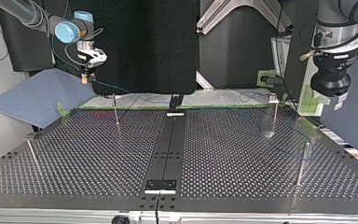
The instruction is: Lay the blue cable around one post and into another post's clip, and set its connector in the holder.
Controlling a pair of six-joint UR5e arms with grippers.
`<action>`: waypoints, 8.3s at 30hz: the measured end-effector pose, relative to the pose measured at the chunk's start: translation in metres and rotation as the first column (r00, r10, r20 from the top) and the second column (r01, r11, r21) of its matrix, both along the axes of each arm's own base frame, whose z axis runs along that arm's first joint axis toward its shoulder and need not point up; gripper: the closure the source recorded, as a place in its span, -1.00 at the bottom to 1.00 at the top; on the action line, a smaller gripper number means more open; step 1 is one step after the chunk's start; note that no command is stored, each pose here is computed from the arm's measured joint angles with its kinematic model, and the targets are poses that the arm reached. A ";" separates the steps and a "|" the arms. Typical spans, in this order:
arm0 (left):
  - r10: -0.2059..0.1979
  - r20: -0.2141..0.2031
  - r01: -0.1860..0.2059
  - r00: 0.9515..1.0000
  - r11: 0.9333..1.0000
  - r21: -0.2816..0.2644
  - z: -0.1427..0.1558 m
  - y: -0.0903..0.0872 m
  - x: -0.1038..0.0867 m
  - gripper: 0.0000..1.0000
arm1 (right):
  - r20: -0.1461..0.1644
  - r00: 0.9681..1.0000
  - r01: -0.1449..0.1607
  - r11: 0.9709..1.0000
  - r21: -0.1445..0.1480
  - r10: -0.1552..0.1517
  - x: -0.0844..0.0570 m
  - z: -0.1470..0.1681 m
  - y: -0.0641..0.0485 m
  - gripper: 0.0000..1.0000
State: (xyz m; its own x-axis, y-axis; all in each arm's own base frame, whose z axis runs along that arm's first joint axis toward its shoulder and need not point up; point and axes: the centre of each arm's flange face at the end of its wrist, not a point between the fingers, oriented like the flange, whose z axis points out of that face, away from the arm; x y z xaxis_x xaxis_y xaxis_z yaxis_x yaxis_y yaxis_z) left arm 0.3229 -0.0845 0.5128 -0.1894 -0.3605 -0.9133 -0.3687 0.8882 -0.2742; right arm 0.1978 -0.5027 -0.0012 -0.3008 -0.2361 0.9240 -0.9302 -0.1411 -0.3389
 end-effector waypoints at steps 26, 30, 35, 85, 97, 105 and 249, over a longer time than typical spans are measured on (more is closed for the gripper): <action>0.009 -0.015 -0.009 1.000 1.000 0.007 -0.007 0.000 0.000 -1.00 | 0.000 1.000 0.000 1.000 0.000 0.000 0.000 0.000 0.000 1.00; 0.007 -0.015 -0.007 1.000 1.000 0.007 -0.007 0.000 0.000 -1.00 | 0.000 1.000 0.000 1.000 0.000 0.000 0.000 0.000 0.000 1.00; 0.007 -0.015 -0.007 1.000 1.000 0.007 -0.007 0.000 0.000 -1.00 | 0.000 1.000 0.000 1.000 0.000 0.000 0.000 0.000 0.000 1.00; -0.452 0.178 0.463 0.874 0.886 -0.022 -0.069 -0.081 -0.005 -1.00 | -0.011 1.000 -0.010 1.000 0.005 0.010 0.004 -0.001 0.002 1.00; -0.584 0.103 0.591 0.805 0.804 -0.058 -0.140 -0.117 -0.006 -1.00 | -0.012 1.000 -0.009 1.000 0.009 0.009 0.004 -0.001 0.003 1.00; -0.585 0.043 0.586 0.810 0.804 -0.100 -0.189 -0.133 -0.013 -1.00 | -0.012 1.000 -0.009 1.000 0.007 0.009 0.004 -0.001 0.003 1.00; -0.728 0.056 0.717 0.684 0.684 0.138 -0.508 -0.377 0.114 -1.00 | -0.076 0.997 0.000 1.000 0.010 0.001 0.006 -0.007 0.006 1.00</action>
